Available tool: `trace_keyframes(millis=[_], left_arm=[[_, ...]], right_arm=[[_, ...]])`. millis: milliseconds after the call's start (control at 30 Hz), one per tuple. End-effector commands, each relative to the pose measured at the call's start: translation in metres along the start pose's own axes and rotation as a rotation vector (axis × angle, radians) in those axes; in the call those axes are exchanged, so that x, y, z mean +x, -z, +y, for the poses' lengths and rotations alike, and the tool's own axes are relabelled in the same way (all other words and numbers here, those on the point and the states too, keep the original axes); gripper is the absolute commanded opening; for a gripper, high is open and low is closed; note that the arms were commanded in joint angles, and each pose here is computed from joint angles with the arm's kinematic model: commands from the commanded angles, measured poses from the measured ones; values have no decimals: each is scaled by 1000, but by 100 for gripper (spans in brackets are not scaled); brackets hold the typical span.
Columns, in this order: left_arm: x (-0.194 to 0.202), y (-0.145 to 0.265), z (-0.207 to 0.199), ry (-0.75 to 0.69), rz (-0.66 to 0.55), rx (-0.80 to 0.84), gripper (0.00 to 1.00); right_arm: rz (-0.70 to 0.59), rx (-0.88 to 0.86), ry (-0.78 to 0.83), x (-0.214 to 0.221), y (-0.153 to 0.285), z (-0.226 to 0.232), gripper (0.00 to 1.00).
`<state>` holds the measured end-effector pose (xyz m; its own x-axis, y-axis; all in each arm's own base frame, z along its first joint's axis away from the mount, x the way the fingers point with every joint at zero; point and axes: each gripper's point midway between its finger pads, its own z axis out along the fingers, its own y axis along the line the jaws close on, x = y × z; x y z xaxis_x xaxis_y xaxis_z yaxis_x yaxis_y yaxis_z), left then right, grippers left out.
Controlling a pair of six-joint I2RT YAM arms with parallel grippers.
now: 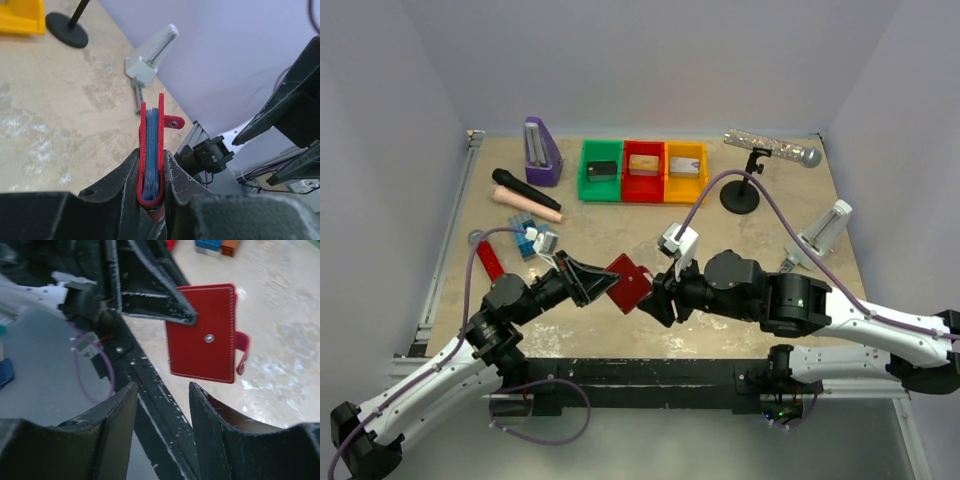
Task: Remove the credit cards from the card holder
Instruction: Open the card holder.
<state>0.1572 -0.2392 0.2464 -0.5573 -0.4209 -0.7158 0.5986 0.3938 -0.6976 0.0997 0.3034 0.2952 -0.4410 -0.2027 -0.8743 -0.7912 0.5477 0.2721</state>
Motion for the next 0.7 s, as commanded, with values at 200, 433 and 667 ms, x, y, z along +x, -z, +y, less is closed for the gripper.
trace_keyframes(millis=[200,433,667], left_arm=[[-26,13,-94,-135,58,605,0],[-23,29,-115,-45,131,850,0],[-20,35,-120,-116,157,883,0]], right_arm=[[-109,-170,-48,-18,14,20,45],[-121,3,-127,-6,25,-25,40],[-158,-61,-158,-7,29,-20,43]])
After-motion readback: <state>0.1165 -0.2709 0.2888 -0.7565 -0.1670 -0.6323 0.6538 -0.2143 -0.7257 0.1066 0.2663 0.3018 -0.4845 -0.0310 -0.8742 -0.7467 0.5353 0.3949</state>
